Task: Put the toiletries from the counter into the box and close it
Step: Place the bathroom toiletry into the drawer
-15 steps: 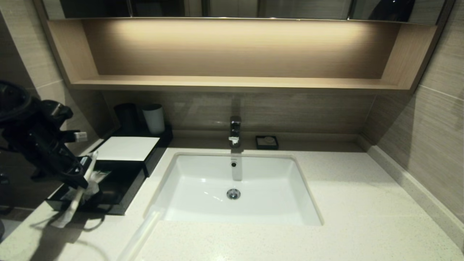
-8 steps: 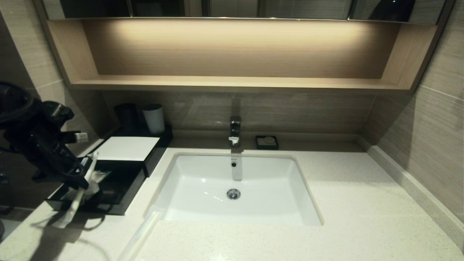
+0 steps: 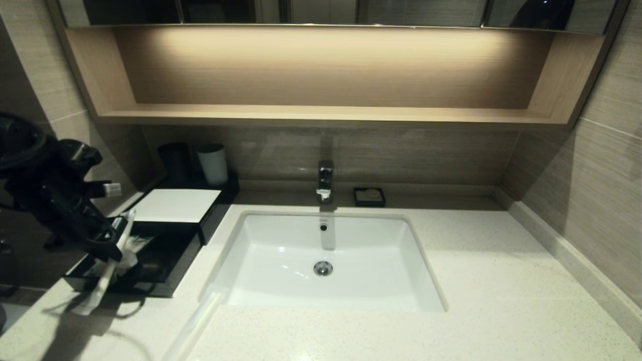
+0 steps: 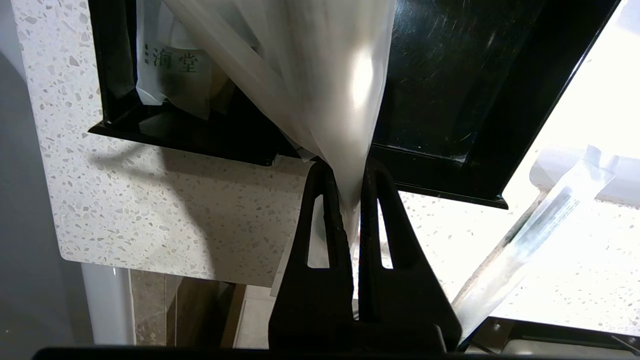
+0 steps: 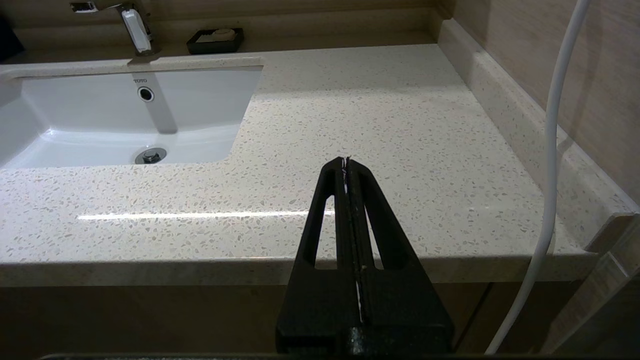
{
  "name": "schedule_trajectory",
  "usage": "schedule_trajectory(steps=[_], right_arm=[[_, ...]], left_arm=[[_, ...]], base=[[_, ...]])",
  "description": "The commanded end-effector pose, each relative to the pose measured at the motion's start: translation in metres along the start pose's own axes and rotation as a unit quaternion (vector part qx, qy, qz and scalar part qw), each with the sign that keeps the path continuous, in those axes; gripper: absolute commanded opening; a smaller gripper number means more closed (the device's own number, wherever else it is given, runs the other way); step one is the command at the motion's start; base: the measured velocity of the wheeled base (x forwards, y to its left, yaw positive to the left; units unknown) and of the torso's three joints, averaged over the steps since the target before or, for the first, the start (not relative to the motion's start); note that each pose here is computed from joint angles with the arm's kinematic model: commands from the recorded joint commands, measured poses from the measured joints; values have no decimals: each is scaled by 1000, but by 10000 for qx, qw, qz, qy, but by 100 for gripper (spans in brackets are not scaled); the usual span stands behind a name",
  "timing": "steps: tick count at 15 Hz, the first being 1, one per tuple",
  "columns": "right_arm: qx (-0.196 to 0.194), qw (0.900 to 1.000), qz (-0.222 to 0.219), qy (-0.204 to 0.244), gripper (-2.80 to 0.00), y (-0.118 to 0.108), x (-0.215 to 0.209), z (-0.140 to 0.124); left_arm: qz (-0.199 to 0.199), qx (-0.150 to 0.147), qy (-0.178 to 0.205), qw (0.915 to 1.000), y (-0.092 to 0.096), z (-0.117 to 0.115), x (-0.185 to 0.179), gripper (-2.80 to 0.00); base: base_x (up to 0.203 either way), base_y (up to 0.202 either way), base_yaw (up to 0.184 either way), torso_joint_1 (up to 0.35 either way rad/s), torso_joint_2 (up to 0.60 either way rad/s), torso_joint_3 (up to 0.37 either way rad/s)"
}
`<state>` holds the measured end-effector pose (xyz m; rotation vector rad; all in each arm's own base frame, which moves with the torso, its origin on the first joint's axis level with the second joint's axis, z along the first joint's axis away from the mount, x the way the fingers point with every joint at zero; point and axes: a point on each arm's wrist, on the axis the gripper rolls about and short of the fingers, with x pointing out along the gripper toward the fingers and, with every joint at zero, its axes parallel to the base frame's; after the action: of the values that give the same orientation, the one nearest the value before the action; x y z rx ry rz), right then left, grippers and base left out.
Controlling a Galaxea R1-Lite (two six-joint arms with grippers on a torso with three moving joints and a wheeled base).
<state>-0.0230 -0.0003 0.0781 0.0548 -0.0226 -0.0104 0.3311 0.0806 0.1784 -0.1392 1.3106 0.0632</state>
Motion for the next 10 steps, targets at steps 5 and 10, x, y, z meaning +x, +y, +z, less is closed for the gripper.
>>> schedule_trajectory(steps=[5,10], right_arm=[[3,10000,-5,1,-280,0,0,0],[3,10000,1,-1,-280,0,0,0]], left_arm=[[12,-5,53,10000,0,0,2,-280],[21,14,71,10000,1,0,3,-280]], base=[[0,0,0,0,0,0],[0,0,0,0,0,0]])
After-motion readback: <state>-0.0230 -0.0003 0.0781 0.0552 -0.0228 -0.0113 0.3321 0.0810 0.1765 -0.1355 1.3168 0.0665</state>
